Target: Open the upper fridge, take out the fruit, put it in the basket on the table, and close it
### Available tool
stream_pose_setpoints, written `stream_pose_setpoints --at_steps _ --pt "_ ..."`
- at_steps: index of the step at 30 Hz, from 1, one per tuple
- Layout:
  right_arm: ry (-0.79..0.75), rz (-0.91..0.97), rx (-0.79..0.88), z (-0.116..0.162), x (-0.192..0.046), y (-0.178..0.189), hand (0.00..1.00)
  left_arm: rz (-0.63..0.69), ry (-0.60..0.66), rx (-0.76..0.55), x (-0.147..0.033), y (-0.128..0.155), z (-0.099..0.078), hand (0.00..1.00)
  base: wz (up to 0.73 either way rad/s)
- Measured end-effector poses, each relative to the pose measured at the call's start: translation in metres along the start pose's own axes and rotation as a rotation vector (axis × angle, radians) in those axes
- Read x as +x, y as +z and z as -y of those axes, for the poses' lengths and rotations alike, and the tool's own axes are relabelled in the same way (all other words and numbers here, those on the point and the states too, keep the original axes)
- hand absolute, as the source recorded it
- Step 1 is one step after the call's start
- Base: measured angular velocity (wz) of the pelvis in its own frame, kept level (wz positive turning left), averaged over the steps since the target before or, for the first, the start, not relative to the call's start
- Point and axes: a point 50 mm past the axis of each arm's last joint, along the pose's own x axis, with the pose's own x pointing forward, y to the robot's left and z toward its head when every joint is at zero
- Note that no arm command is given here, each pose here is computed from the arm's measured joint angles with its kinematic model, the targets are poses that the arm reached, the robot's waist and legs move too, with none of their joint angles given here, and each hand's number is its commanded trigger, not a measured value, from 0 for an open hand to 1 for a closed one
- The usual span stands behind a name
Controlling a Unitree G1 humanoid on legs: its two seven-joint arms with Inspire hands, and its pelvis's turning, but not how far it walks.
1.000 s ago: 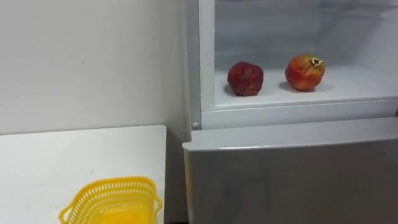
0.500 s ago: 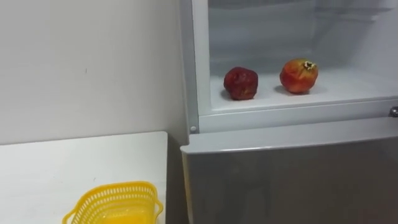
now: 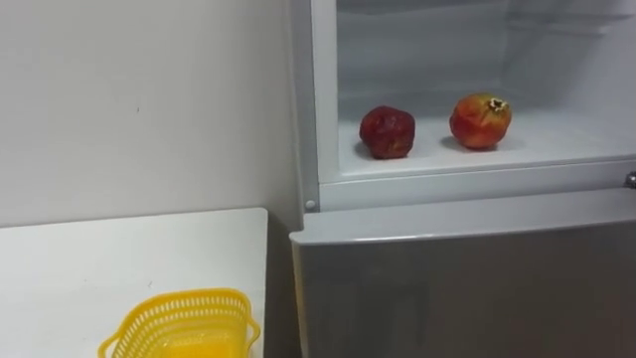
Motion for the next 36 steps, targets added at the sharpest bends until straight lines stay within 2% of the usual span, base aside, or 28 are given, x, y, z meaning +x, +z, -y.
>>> stream_pose_setpoints --at_steps 5,18,30,36 --pt "0.014 -0.016 -0.053 -0.003 0.0 0.002 0.0 0.025 -0.095 0.138 0.003 0.017 0.006 0.0 -0.01" --pt "0.017 -0.063 -0.079 -0.008 0.001 0.005 0.0 -0.082 -0.141 0.198 0.004 0.008 -0.007 0.0 -0.04" --pt "-0.104 -0.061 -0.075 -0.002 0.001 0.008 0.0 -0.196 -0.158 0.245 0.0 -0.016 -0.005 0.0 0.01" --pt "-0.219 0.063 0.052 0.011 -0.003 0.034 0.0 -0.217 -0.202 0.298 -0.003 -0.025 0.005 0.0 0.04"
